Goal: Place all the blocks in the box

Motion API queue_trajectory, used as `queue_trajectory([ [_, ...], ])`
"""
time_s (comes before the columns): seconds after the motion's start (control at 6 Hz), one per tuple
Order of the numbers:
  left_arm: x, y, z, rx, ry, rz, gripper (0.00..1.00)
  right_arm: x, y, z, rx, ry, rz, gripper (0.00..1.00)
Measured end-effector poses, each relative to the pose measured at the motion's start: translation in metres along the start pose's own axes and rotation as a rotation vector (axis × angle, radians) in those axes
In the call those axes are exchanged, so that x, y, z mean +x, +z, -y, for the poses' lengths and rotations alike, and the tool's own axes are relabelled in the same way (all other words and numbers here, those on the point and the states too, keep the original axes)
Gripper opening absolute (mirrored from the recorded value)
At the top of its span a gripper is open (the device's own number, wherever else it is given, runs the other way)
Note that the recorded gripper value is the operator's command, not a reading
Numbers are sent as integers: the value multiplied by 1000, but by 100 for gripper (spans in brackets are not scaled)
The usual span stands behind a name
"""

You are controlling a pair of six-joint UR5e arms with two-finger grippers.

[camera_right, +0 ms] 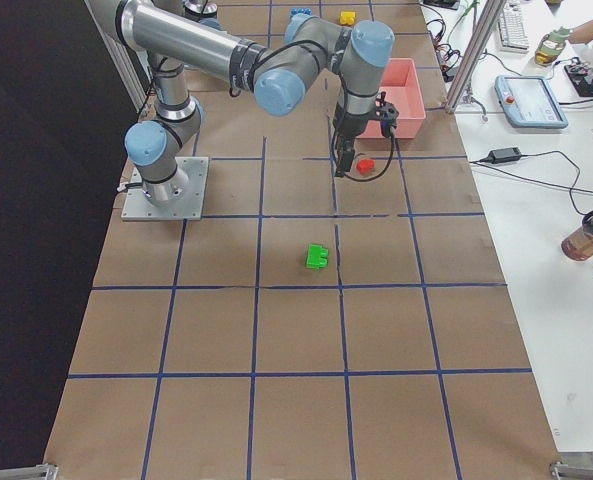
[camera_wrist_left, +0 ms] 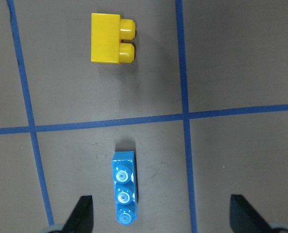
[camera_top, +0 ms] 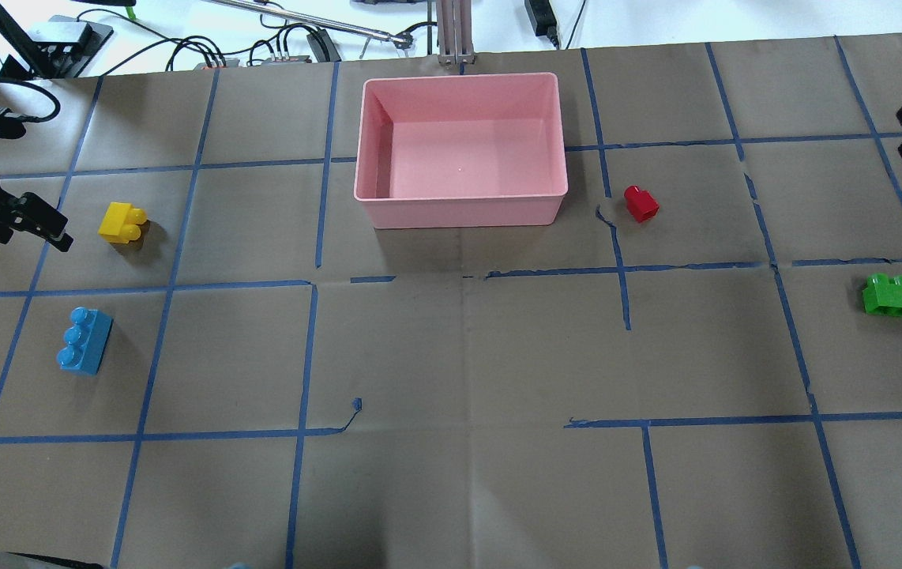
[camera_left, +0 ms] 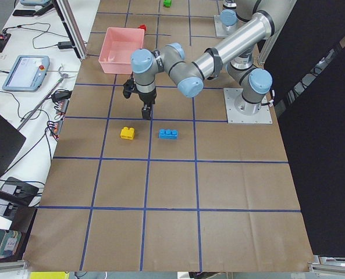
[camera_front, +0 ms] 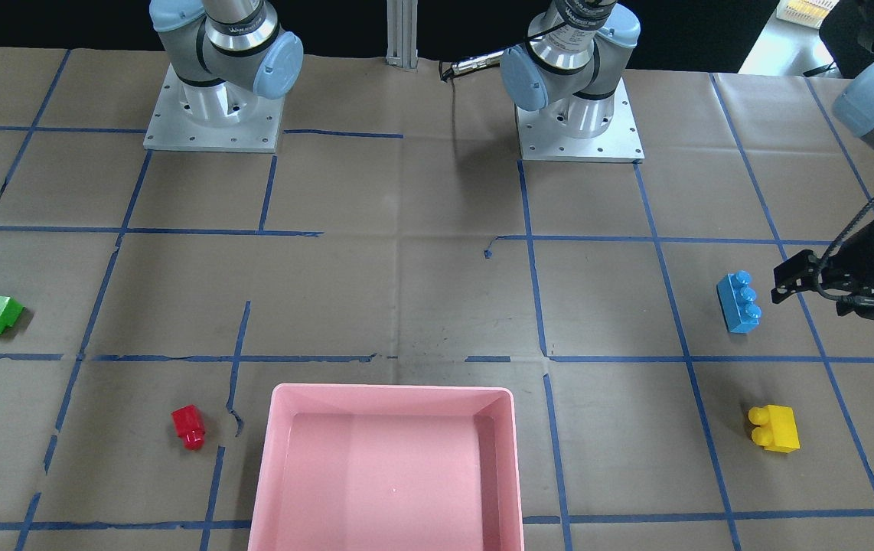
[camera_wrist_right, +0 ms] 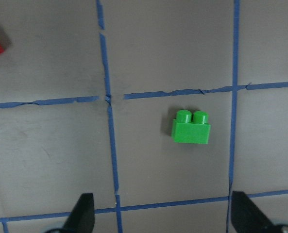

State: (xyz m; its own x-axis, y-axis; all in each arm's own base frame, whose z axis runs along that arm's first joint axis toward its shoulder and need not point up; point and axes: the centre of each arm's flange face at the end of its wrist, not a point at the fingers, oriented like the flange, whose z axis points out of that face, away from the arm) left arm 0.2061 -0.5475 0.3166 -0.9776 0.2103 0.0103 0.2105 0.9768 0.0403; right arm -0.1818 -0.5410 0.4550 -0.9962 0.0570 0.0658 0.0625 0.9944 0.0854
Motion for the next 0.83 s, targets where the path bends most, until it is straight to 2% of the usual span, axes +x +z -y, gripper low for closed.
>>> queue_trajectory([
  [0.33, -21, 74, -26, -26, -26, -35, 99, 66, 41, 8, -19, -16, 13, 99],
  [0.5, -15, 100, -36, -38, -35, -49, 98, 81, 73, 21, -51, -14, 36, 99],
  [0.67, -9, 118, -43, -51, -38, -65, 86, 90, 105, 34, -73, -8, 52, 99],
  [0.83, -7, 132, -45, -71, -42, -84, 62, 94, 138, 45, -85, -1, 59, 99],
])
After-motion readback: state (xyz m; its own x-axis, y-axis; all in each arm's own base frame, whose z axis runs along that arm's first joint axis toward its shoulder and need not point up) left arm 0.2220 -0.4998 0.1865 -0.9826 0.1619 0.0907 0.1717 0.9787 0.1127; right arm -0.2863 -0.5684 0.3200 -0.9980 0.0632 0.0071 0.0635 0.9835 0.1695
